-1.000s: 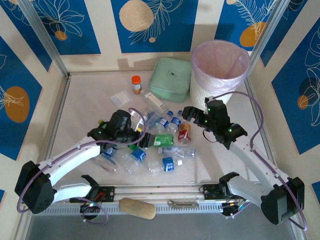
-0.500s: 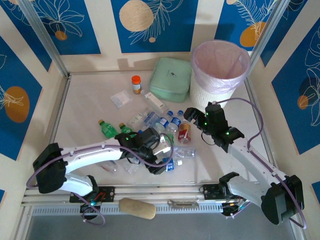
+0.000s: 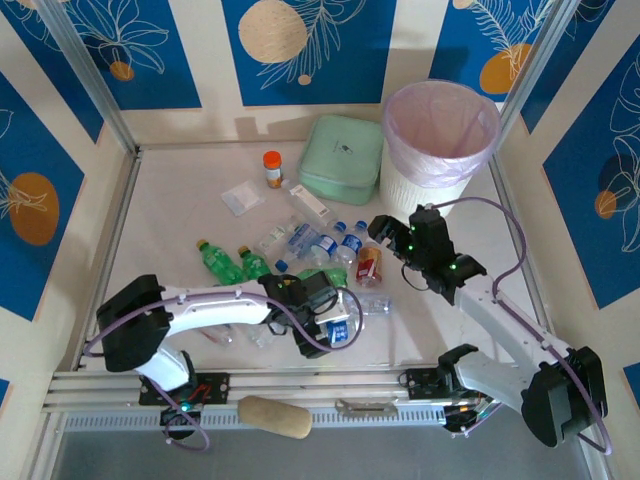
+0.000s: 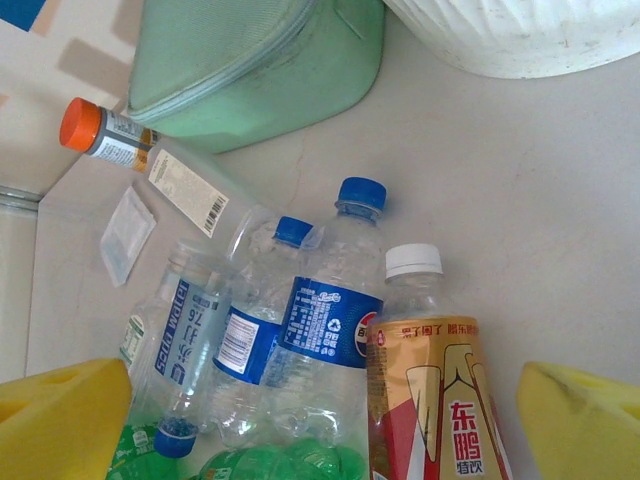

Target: Put the plastic bottles in the bin

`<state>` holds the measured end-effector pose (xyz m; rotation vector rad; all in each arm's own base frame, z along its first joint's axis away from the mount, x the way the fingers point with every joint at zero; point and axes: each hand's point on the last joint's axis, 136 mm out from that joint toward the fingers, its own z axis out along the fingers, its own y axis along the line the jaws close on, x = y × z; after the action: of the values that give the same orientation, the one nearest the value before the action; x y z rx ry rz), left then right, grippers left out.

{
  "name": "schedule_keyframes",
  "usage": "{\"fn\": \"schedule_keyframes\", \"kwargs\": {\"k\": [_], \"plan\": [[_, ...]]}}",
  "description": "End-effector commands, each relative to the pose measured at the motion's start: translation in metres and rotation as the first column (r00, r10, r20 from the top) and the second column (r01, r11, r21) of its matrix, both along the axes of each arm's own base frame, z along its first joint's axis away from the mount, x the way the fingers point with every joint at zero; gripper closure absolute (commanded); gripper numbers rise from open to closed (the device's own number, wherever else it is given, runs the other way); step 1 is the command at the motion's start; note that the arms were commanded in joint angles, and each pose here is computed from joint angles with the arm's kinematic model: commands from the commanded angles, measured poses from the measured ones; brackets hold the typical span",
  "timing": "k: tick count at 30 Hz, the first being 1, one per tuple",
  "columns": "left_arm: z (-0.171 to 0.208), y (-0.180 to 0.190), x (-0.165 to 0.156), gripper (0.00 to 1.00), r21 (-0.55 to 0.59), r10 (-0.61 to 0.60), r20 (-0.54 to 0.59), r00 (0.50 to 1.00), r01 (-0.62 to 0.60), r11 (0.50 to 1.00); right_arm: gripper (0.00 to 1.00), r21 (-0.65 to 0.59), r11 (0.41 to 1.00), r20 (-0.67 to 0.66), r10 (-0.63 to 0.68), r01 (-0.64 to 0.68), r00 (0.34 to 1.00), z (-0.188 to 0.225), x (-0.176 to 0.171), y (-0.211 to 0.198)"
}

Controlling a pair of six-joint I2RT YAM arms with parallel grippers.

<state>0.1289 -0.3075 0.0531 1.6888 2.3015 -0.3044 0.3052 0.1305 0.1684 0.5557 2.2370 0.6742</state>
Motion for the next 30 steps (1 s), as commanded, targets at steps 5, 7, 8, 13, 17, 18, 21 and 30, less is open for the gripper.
{"fn": "schedule_keyframes", "kwargs": {"k": [5, 7, 8, 13, 17, 18, 21, 30], "plan": [[-0.008, -0.005, 0.003, 0.02, 0.01, -0.024, 0.02, 0.999, 0.024, 1.0, 0.01, 0.001, 1.0, -0.006, -0.018, 0.018, 1.0, -0.005, 0.0, -0.002], [-0.01, -0.004, 0.002, 0.04, 0.012, -0.025, 0.016, 1.0, 0.025, 1.0, 0.01, -0.002, 1.0, -0.009, -0.024, 0.024, 1.0, -0.007, -0.001, -0.003], [-0.011, -0.005, 0.002, 0.05, 0.011, -0.026, 0.014, 1.0, 0.026, 1.0, 0.01, -0.003, 1.0, -0.011, -0.026, 0.025, 1.0, -0.007, -0.001, -0.004], [-0.016, -0.004, 0.001, 0.1, 0.018, -0.027, 0.012, 1.0, 0.027, 0.999, 0.01, 0.001, 0.999, -0.016, -0.035, 0.035, 0.999, -0.009, -0.001, -0.006], [-0.016, -0.004, 0.001, 0.22, 0.017, -0.029, 0.012, 1.0, 0.029, 0.999, 0.01, 0.005, 0.999, -0.023, -0.043, 0.043, 0.999, -0.011, -0.002, -0.008], [-0.016, -0.004, 0.001, 0.26, 0.014, -0.03, 0.014, 0.999, 0.03, 0.999, 0.01, 0.008, 0.999, -0.025, -0.045, 0.045, 0.999, -0.012, -0.002, -0.008], [-0.012, -0.005, 0.001, 0.36, -0.001, -0.033, 0.02, 0.999, 0.033, 0.999, 0.01, 0.011, 0.999, -0.027, -0.049, 0.049, 0.998, -0.013, -0.002, -0.01], [0.017, -0.005, 0.005, 0.46, -0.067, -0.014, 0.066, 0.998, 0.019, 0.998, 0.01, 0.018, 0.998, -0.025, -0.059, 0.059, 0.998, -0.012, -0.003, -0.014]]}}
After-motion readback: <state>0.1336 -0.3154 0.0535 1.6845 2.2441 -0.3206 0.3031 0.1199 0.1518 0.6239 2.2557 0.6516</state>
